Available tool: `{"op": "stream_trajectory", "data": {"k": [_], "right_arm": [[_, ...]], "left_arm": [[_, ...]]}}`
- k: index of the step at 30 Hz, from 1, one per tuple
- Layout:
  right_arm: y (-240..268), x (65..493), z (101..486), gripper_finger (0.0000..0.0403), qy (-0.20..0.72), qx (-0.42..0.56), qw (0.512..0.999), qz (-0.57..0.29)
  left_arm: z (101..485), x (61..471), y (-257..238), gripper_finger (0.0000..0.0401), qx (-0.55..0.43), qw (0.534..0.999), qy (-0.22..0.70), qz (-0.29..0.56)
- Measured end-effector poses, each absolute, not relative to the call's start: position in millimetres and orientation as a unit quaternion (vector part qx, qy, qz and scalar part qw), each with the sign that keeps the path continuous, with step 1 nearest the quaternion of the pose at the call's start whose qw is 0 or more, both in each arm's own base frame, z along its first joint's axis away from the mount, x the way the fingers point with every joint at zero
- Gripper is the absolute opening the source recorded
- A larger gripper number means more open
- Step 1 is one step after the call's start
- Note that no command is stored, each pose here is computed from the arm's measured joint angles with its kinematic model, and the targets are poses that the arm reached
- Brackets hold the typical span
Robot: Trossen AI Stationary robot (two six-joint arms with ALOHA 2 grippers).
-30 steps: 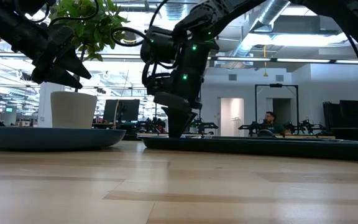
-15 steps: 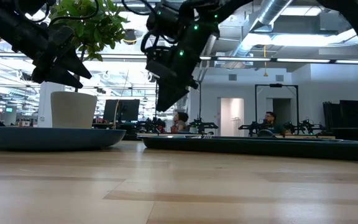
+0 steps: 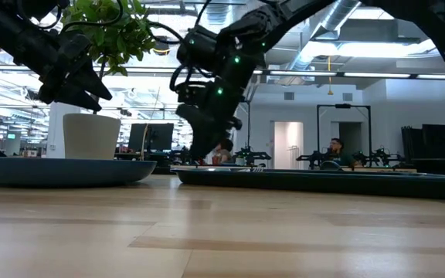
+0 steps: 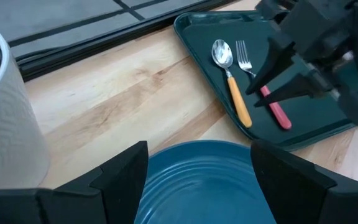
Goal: Pick and place plate/cup/fork/spoon on tray
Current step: Adjust the orange spoon on the black tray
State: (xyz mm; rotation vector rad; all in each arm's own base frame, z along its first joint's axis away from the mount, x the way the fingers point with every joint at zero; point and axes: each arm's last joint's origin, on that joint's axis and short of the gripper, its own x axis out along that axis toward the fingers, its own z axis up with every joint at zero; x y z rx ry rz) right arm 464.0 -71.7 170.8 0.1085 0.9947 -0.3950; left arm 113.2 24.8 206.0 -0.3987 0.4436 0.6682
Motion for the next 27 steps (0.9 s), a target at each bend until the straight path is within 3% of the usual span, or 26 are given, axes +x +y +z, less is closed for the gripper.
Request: {"op": "stream_trajectory", "data": {"k": [27], "right_arm": [[-75.9, 459.7, 144.8, 0.0118, 0.438, 0.072, 0.878, -0.177]], "left_arm": [[206.2, 113.0, 25.1, 0.0269, -0.191, 0.9, 0.212, 0.329]]}}
